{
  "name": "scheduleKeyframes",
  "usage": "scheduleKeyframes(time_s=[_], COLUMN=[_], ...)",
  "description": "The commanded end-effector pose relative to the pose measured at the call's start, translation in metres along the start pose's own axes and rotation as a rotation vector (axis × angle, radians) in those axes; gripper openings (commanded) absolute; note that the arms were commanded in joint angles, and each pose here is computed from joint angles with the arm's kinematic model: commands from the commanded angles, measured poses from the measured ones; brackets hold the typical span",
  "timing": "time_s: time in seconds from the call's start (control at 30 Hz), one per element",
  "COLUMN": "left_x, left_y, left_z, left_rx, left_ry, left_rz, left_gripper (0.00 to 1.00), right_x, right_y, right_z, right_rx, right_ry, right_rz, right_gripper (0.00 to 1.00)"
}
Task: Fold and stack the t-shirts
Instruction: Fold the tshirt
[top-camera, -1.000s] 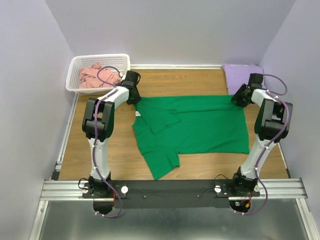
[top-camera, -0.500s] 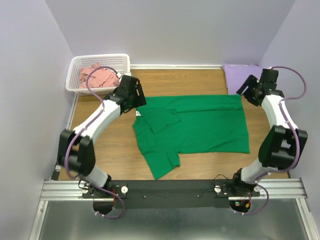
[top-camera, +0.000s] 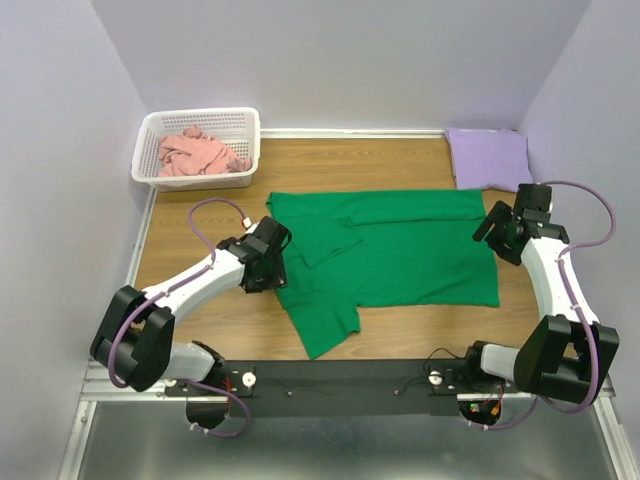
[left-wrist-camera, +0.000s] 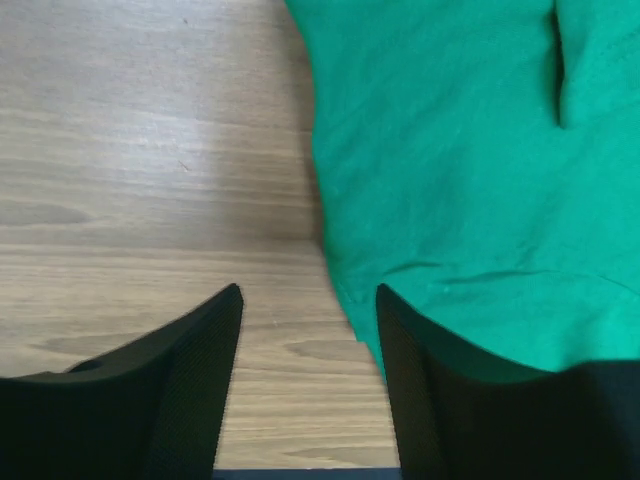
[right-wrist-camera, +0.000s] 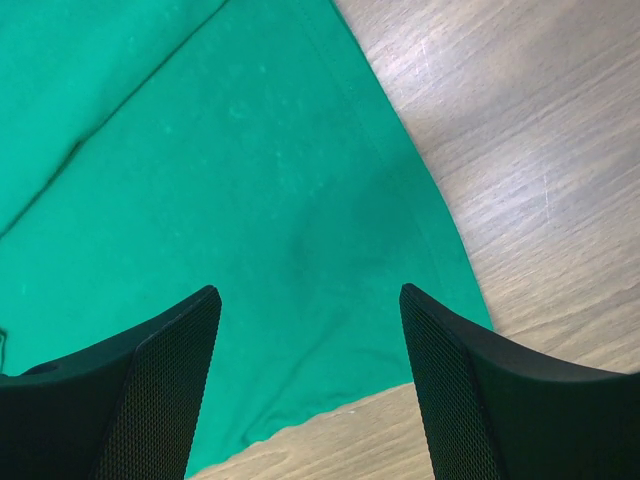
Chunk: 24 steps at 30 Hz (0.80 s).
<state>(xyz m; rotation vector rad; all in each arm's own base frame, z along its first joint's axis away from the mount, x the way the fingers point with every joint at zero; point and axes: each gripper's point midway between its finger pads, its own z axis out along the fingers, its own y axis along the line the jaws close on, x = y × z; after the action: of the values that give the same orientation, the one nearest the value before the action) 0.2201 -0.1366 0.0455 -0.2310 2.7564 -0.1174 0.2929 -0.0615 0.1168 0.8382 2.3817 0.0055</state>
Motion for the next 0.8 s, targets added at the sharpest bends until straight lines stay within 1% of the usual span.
scheduleKeyframes(time_s=[0.0,0.17,0.37,0.43,0.6,0.73,0.77], left_x=[-0.001,0.01,0.008,0.011,0.02,0.027,0.029], left_y=[-0.008,-0.009,-0.005,-0.005,-0.007,-0.008,-0.009], left_z=[-0.003,0.007,0.02,0.025,0.035,0.04,0.041], left_rx=[0.04,0.015,-0.024,-0.037,-0.057,-0.067,-0.066], left_ry=[-0.028,-0.002,-0.019,-0.007,0.016,0.035,0.04], left_rz=[-0.051,-0.015,-0.01,-0.002,0.026,0.048,0.057], left_gripper=[0.59,0.57,0.56,0.56,0.52,0.48,0.42], right_x=[0.008,0.011,0.017,0.021,0.023,0.017,0.016], right_y=[-0.005,-0.004,-0.004,-0.005,-0.004,-0.003,-0.004], right_z=[-0.002,-0.002,0.002,0.003,0.003,0.004,0.004], right_rx=[0.016,0.011,0.007,0.008,0.009,0.018,0.021], right_ry=[0.014,0.019,0.043,0.052,0.055,0.05,0.05], right_rz=[0.007,0.008,0.002,0.002,0.022,0.03,0.032], right_gripper=[0.8,0.8,0.8,0.8,0.8,0.8,0.8])
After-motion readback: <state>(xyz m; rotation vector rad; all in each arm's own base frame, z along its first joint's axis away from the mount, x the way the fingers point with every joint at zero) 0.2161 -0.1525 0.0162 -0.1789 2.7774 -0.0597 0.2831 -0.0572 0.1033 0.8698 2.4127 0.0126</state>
